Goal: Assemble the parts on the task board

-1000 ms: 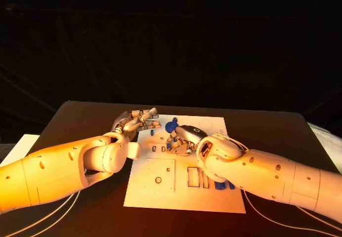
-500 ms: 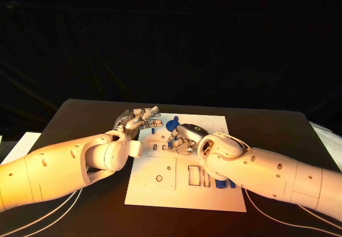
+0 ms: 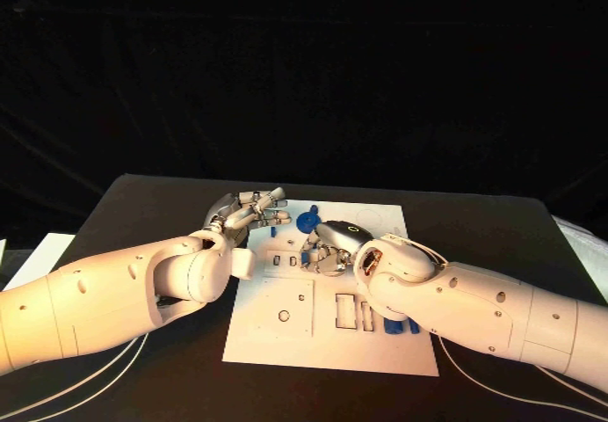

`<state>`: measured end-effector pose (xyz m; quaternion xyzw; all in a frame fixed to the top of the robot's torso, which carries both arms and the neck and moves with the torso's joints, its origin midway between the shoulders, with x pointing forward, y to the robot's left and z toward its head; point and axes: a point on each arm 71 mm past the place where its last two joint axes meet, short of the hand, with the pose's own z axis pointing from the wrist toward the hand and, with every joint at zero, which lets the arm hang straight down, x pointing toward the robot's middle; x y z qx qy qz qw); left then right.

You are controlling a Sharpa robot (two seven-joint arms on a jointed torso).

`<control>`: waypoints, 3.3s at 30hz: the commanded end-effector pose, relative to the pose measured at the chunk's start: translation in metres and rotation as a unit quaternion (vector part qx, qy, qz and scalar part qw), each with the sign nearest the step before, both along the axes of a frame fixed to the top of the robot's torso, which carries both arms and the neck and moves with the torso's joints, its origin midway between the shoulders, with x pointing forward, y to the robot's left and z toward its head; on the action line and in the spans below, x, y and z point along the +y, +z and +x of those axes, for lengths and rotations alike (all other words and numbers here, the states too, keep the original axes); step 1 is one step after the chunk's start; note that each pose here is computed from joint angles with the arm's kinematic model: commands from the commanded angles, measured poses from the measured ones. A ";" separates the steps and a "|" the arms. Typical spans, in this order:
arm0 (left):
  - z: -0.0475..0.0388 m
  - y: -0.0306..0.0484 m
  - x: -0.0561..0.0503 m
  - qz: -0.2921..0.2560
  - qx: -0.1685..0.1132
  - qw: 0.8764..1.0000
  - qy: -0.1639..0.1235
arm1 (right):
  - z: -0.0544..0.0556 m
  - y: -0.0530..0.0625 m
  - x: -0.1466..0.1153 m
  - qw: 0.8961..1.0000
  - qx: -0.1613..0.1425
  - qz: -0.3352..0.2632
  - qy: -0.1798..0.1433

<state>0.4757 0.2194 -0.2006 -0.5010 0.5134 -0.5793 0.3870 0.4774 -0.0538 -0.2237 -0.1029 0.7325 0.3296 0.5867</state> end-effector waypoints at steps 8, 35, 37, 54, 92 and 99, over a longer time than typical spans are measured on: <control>0.0000 0.0010 -0.003 -0.007 -0.004 1.000 -0.008 | -0.001 -0.005 -0.001 1.000 0.000 -0.011 -0.005; -0.0013 -0.0033 -0.002 0.055 0.013 0.998 -0.043 | -0.021 0.039 -0.018 0.984 -0.085 0.138 0.078; -0.0021 -0.0043 -0.001 0.069 0.021 0.996 -0.051 | -0.021 0.048 -0.027 0.982 -0.082 0.147 0.090; 0.0111 0.0094 0.001 0.429 0.150 0.863 -0.222 | 0.008 0.113 -0.161 0.976 -0.031 0.198 -0.081; 0.0446 0.0006 -0.054 0.603 0.156 0.745 -0.238 | 0.014 0.096 -0.164 0.979 0.005 0.165 -0.122; 0.0453 -0.0004 -0.058 0.605 0.156 0.742 -0.243 | 0.014 0.095 -0.163 0.979 0.007 0.165 -0.121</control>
